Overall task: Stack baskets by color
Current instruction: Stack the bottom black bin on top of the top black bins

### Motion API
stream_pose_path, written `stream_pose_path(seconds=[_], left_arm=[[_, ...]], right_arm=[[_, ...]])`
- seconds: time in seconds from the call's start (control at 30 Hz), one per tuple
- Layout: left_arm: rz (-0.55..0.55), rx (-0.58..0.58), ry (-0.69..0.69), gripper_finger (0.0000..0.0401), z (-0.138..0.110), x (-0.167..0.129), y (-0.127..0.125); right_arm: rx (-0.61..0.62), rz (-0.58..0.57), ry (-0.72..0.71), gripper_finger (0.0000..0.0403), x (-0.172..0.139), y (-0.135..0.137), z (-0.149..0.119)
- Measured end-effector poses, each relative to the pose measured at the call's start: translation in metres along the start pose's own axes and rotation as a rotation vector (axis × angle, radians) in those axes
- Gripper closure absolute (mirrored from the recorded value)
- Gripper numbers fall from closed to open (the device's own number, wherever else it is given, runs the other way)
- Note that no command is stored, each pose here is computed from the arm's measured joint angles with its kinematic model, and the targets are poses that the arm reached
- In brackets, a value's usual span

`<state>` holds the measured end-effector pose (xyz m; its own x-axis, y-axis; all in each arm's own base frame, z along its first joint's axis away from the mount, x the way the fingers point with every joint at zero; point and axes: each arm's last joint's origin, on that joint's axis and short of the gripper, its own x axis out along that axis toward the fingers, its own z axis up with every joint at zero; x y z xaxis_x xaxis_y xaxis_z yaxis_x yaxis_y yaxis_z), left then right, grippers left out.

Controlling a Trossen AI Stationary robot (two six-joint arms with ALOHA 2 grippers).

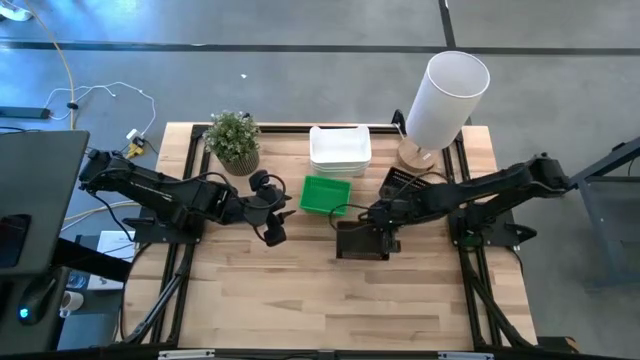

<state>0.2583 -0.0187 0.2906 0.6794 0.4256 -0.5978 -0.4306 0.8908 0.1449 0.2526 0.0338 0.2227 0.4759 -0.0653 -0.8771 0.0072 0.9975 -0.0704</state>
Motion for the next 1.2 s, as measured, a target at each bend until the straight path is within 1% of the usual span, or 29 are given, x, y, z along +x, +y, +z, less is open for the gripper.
stream_pose_path(seconds=[0.23,0.4,0.53,0.67,0.87,1.03,1.2], left_arm=[[0.001,0.023,0.004,0.0245,0.0,0.0,0.0],[0.0,0.07,0.001,0.0245,0.0,0.0,0.0],[0.004,0.072,0.001,0.0245,0.0,0.001,0.001],[0.015,0.076,0.004,0.0245,0.001,0.002,0.005],[0.031,0.064,0.007,0.0245,0.002,0.005,0.009],[0.035,0.061,0.008,0.0245,0.002,0.005,0.01],[0.035,0.06,0.007,0.0245,0.002,0.005,0.01]], right_arm=[[0.072,-0.19,0.012,0.0402,-0.041,-0.013,-0.021],[0.118,-0.257,-0.037,0.0403,-0.071,-0.022,-0.035],[0.161,-0.322,-0.096,0.0403,-0.094,-0.03,-0.048],[0.205,-0.347,-0.145,0.0403,-0.113,-0.038,-0.062],[0.276,-0.406,-0.174,0.0403,-0.136,-0.052,-0.087],[0.339,-0.405,-0.252,0.0403,-0.154,-0.059,-0.105],[0.392,-0.433,-0.313,0.0403,-0.167,-0.062,-0.119]])
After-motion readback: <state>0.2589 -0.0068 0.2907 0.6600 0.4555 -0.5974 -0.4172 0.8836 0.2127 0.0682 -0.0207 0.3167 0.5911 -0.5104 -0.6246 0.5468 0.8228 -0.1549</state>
